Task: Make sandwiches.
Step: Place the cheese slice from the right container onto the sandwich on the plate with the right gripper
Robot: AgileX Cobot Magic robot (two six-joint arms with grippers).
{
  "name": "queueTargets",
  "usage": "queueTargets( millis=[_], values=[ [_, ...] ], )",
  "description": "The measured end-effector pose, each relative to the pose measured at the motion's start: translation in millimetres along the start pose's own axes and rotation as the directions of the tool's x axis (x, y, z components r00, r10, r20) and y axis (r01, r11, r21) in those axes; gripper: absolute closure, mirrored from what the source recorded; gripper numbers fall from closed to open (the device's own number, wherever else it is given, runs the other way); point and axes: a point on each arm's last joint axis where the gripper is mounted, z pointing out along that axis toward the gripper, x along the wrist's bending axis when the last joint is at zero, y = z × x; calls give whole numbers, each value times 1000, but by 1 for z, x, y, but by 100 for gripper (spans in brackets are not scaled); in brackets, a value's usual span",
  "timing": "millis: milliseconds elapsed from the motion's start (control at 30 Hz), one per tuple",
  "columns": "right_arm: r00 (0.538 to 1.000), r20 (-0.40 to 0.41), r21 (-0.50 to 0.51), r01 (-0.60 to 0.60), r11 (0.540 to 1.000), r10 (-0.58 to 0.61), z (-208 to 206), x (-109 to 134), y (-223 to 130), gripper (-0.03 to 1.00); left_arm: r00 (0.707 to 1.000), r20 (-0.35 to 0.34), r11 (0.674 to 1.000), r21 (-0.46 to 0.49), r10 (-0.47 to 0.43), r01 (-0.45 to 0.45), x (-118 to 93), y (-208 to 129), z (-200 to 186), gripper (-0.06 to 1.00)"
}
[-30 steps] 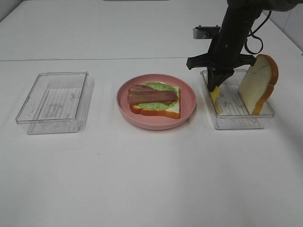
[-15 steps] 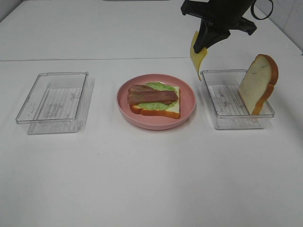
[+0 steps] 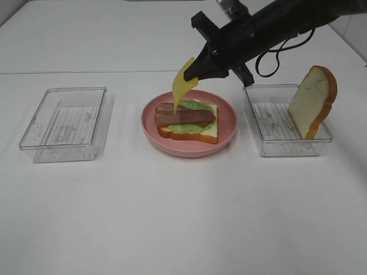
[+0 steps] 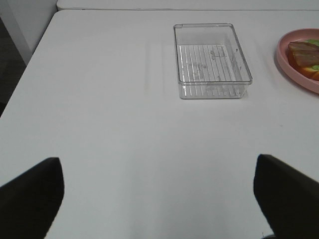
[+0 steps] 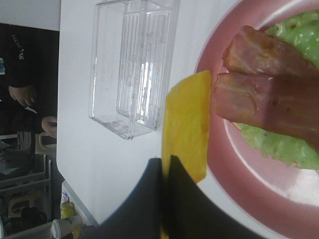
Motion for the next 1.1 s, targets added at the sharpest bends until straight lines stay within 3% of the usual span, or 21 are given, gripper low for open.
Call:
queueTargets(
  millis=[67, 500, 867, 1100],
  values=[
    [999, 13, 4, -33, 999, 33, 16, -13, 1, 97, 1000, 0, 1000, 0, 0, 0, 0, 0, 0, -3],
    [998, 23, -9, -64, 998, 64, 55, -21, -2, 97, 1000, 0, 1000, 0, 0, 0, 0, 0, 0, -3],
    [977, 212, 23, 19, 1000, -23, 55, -39, -5, 97, 1000, 0, 1000, 0, 0, 0, 0, 0, 0, -3],
    [970, 240, 21, 19, 1000, -24, 54, -42, -5, 97, 1000, 0, 1000, 0, 0, 0, 0, 0, 0, -3]
  ],
)
